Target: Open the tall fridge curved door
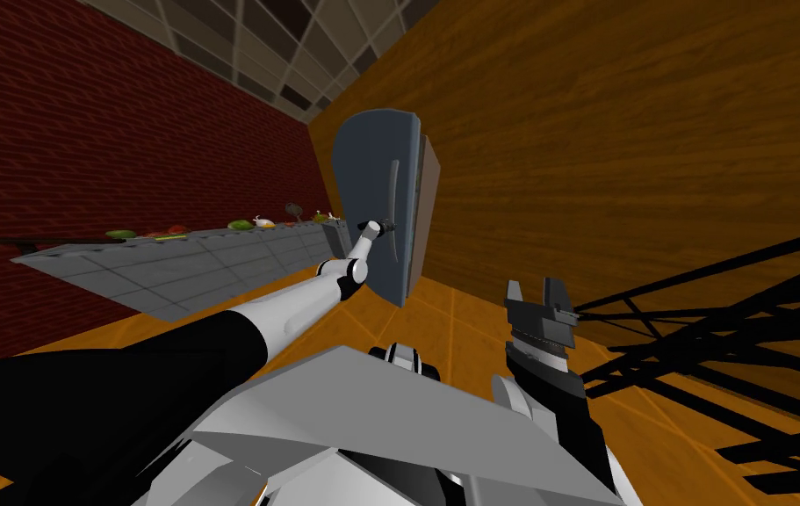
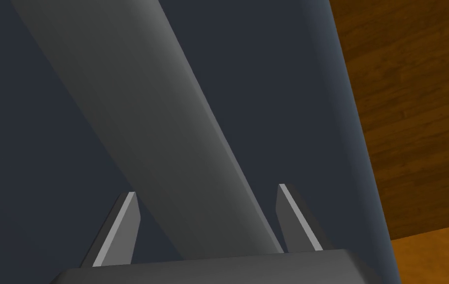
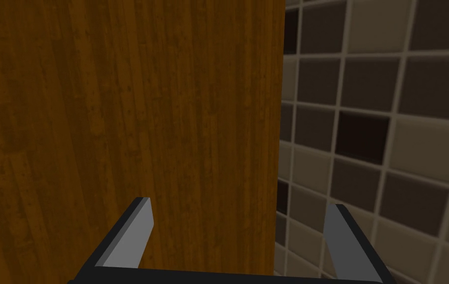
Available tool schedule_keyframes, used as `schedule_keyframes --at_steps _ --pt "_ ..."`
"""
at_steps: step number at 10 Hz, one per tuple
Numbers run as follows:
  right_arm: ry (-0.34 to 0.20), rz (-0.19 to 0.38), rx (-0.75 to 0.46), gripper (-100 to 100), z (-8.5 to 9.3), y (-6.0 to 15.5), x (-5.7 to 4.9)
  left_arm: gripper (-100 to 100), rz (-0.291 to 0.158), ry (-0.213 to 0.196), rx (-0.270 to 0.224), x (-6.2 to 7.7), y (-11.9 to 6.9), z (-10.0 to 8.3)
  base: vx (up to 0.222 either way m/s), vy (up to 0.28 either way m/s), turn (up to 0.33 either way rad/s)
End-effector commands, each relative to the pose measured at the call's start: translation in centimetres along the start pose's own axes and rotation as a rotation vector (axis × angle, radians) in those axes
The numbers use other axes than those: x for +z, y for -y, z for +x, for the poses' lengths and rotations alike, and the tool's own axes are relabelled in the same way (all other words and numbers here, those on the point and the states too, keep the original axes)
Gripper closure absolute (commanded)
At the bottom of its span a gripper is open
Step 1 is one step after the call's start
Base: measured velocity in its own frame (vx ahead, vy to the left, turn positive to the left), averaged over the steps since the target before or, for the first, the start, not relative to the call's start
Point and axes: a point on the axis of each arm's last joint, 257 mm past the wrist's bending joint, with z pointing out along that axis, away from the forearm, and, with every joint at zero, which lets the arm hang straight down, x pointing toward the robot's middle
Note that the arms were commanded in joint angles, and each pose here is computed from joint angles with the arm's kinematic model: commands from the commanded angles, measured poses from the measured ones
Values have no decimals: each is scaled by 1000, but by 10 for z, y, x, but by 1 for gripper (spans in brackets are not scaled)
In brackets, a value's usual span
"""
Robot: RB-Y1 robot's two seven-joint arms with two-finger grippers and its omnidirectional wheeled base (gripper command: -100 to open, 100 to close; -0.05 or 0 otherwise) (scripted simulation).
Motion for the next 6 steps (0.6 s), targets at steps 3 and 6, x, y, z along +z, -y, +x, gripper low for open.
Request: schedule_keyframes --at_steps 3,6 --pt "0 0 0 0 0 0 0 100 -4 -51 -13 3 -12 31 -182 274 -82" --pt "0 0 0 0 0 0 0 100 -40 -60 -16 6 -36 40 -133 210 -27"
